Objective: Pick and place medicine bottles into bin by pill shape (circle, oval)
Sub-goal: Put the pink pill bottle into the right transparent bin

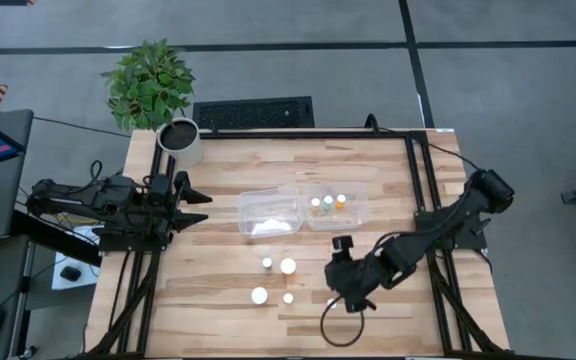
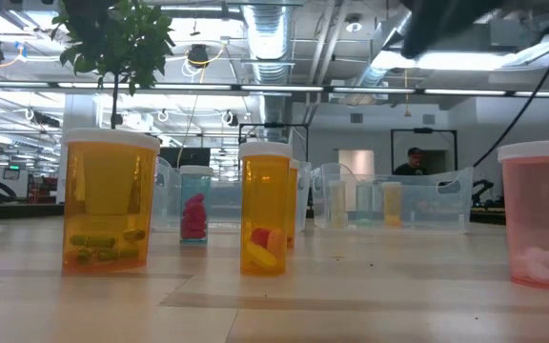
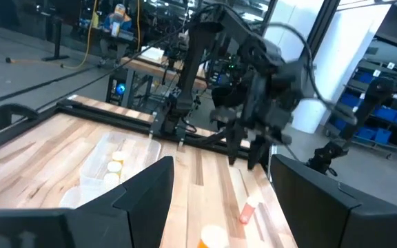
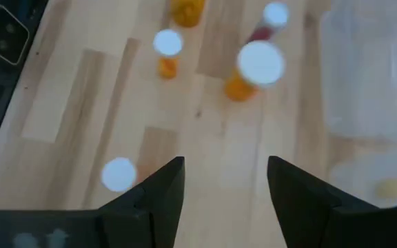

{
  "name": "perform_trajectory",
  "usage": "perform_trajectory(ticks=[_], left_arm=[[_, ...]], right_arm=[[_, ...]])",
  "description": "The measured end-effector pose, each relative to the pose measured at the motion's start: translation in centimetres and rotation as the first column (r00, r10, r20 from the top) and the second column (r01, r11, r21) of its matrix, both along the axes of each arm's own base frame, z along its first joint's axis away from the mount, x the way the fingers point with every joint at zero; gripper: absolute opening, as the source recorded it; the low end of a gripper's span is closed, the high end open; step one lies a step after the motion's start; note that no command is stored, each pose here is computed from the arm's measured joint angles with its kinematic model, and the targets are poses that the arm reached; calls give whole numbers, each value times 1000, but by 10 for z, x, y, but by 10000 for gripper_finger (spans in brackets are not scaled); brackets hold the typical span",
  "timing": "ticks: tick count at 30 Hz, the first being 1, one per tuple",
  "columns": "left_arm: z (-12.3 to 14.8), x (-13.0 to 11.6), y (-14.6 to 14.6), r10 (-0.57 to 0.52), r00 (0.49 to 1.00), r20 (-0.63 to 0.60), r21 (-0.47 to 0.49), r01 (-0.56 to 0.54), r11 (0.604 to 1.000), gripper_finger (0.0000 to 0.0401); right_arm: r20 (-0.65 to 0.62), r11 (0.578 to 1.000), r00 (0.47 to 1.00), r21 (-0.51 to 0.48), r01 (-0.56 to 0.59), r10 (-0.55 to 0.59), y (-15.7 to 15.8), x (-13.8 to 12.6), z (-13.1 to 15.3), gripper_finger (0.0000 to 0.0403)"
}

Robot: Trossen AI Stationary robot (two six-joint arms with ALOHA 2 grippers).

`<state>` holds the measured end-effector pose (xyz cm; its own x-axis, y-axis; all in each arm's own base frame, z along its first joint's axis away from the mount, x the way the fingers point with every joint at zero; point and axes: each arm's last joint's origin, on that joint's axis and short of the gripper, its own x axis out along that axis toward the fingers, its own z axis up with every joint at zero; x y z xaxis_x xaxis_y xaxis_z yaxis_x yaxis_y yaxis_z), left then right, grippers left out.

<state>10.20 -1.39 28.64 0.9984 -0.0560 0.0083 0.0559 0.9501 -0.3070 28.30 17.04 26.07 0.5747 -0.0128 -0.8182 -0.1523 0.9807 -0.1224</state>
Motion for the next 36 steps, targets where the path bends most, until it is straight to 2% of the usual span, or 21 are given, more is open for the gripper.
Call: perform_trajectory(ticks=[8, 18, 24, 28, 36], left_arm=[[0, 0, 0, 0, 1000, 2, -1, 0, 1000, 235], [0, 0, 0, 1, 1000, 2, -5, -1, 1000, 235], [0, 0, 0, 1, 1000, 2, -4, -1, 1000, 235], [0, 0, 0, 2, 1000, 2, -3, -2, 1000, 235], [0, 0, 0, 2, 1000, 2, -1, -2, 1000, 235]], right_arm=[[-105, 996, 994, 91, 18, -8, 24, 4, -30, 213], [-43, 988, 999, 150, -23, 30, 41, 4, -30, 213], [-108, 994, 994, 106, -17, 28, 45, 7, -51, 212], [-134, 991, 990, 130, -27, 44, 48, 12, -61, 212], [-139, 991, 989, 130, -26, 44, 48, 12, -61, 212]])
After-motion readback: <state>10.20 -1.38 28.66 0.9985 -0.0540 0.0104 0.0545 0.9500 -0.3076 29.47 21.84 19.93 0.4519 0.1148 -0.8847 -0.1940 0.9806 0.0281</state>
